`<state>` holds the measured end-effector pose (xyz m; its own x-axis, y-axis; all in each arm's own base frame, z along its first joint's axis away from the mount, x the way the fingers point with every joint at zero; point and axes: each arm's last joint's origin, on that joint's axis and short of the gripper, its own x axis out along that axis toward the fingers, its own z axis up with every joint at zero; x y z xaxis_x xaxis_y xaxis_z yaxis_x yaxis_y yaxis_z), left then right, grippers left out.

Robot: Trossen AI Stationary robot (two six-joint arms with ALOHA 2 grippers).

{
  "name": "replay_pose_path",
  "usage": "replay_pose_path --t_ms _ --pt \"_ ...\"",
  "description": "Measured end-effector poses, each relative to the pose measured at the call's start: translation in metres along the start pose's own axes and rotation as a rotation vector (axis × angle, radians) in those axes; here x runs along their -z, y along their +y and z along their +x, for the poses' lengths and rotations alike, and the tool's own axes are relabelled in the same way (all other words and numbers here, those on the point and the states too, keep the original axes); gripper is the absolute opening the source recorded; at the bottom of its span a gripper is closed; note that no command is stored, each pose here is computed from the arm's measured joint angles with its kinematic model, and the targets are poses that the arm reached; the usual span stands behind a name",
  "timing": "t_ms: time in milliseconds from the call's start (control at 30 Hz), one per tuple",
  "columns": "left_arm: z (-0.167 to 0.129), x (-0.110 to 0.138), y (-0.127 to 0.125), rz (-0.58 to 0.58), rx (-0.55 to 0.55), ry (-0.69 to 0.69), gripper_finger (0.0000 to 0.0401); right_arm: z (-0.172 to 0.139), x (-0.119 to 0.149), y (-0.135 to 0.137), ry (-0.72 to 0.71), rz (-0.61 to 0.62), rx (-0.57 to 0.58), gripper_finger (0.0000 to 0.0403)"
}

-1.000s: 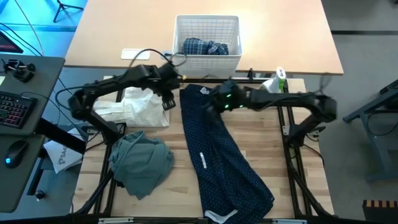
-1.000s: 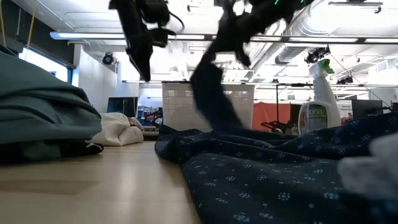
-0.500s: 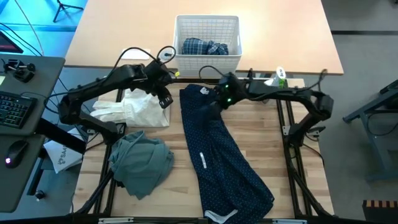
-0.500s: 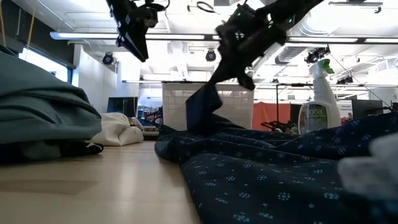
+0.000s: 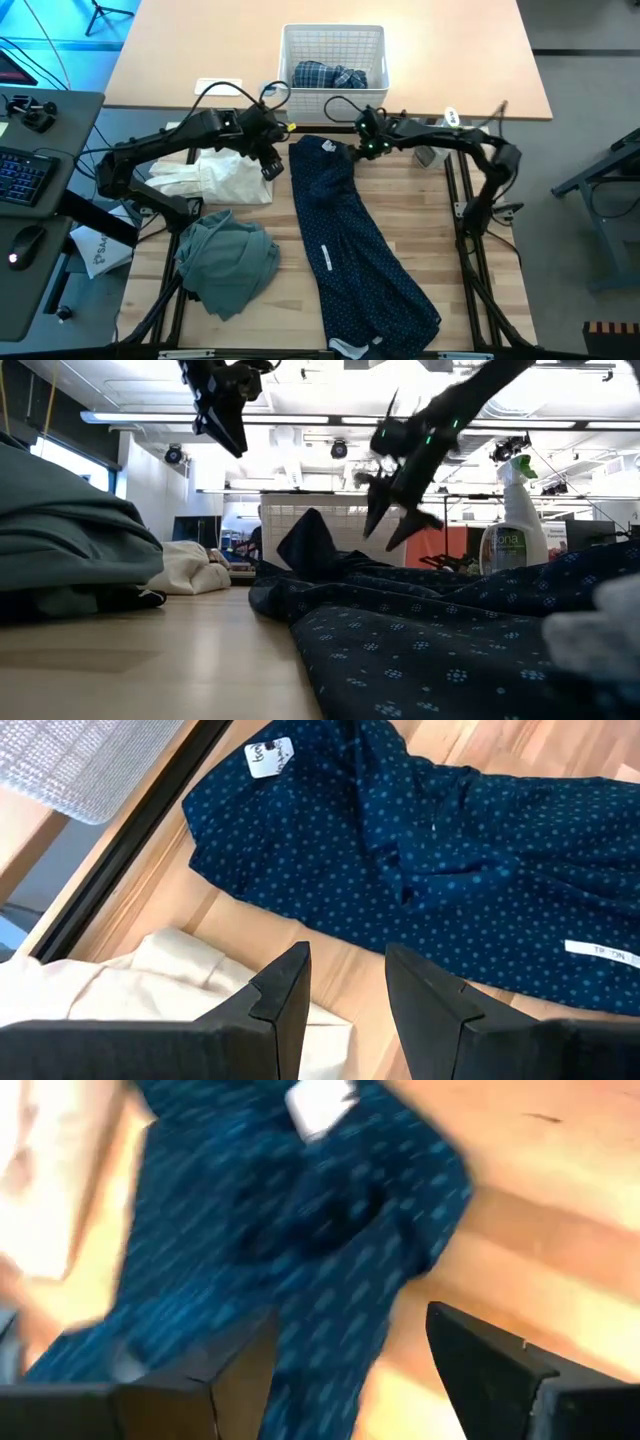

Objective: Fold Laundry from Bin
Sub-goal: Fold the dark blue polo

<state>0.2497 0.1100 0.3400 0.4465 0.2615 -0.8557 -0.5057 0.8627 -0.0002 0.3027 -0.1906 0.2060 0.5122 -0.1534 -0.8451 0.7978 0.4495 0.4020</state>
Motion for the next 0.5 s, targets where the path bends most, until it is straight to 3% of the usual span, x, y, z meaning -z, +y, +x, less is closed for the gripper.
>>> replay_pose_path --t_ms 167,300,400,500 --pt "0.002 0.001 -0.001 -0.019 0.001 0.002 0.0117 0.035 -0.01 -0.006 -0.051 0.067 -0.028 0.0211" --pt "0.008 0.005 -0.002 -0.019 0.002 0.022 0.0117 0.051 -0.008 -0.01 -0.009 0.041 -0.053 0.0129" --pt "0.012 0.009 -0.003 -0.013 0.003 0.039 0.0117 0.045 -0.007 -0.007 0.013 -0.033 -0.086 0.0038" --pt "0.016 0.011 -0.005 -0.015 0.006 0.043 0.0117 0.014 -0.005 0.005 -0.007 -0.127 -0.082 0.0017"
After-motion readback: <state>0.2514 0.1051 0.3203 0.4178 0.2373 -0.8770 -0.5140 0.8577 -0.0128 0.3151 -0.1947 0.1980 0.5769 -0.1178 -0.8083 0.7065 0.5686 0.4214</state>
